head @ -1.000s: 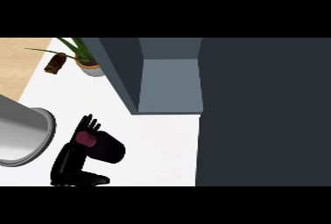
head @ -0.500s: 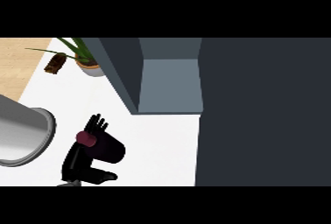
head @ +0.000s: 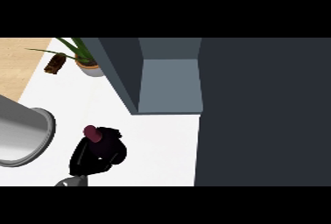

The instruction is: Pick up the wine, place it into the cabinet and close the cabinet

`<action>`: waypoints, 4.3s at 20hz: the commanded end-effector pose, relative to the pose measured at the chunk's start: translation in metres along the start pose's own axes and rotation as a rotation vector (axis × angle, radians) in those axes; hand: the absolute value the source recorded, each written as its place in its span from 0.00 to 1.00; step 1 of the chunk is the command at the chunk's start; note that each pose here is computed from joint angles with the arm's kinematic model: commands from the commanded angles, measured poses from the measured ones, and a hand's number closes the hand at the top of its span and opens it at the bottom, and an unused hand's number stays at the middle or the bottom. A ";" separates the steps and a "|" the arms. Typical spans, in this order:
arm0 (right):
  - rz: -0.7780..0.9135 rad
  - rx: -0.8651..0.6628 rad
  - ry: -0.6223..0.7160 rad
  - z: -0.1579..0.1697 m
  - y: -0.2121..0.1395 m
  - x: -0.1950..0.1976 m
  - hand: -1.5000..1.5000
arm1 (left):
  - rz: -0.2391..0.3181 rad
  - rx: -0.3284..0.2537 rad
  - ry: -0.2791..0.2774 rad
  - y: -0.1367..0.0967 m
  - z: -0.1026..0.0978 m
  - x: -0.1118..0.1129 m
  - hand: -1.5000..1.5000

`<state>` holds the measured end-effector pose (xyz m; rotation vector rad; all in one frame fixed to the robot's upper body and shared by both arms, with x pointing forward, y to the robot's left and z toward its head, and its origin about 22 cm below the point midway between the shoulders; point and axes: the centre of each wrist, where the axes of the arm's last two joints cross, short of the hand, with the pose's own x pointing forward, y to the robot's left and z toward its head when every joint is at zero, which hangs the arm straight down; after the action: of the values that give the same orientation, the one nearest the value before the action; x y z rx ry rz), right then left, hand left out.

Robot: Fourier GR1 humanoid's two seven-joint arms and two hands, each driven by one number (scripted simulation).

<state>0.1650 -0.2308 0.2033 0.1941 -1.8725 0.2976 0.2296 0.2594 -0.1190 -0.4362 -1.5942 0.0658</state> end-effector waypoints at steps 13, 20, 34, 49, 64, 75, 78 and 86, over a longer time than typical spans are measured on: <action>-0.035 0.019 -0.058 0.022 0.002 0.011 0.00 | -0.249 0.222 -0.136 0.026 0.031 0.026 1.00; -0.036 0.035 -0.067 0.016 -0.003 0.014 0.00 | -0.316 0.268 -0.270 0.026 0.031 0.040 1.00; -0.043 0.032 -0.046 0.031 0.002 0.008 0.00 | -0.185 0.123 -0.333 -0.070 0.003 0.123 1.00; -0.038 0.017 -0.069 0.020 -0.004 0.014 0.00 | -0.144 0.004 -0.296 -0.172 -0.042 0.174 1.00; -0.048 0.033 -0.044 0.026 -0.007 0.012 0.00 | -0.195 0.089 -0.307 -0.253 -0.087 0.161 1.00; -0.045 0.041 -0.055 0.031 0.003 0.014 0.00 | -0.231 0.130 -0.333 -0.261 -0.126 0.182 1.00; -0.051 0.057 -0.080 0.027 0.003 0.011 0.00 | -0.229 0.138 -0.311 -0.263 -0.118 0.153 1.00; -0.041 0.049 -0.068 0.026 -0.007 0.017 0.00 | -0.178 0.203 -0.319 -0.251 -0.131 0.134 1.00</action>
<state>0.1674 -0.2447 0.1962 0.1945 -1.8866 0.3061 0.2839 0.0441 0.1044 -0.1587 -1.9030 0.1325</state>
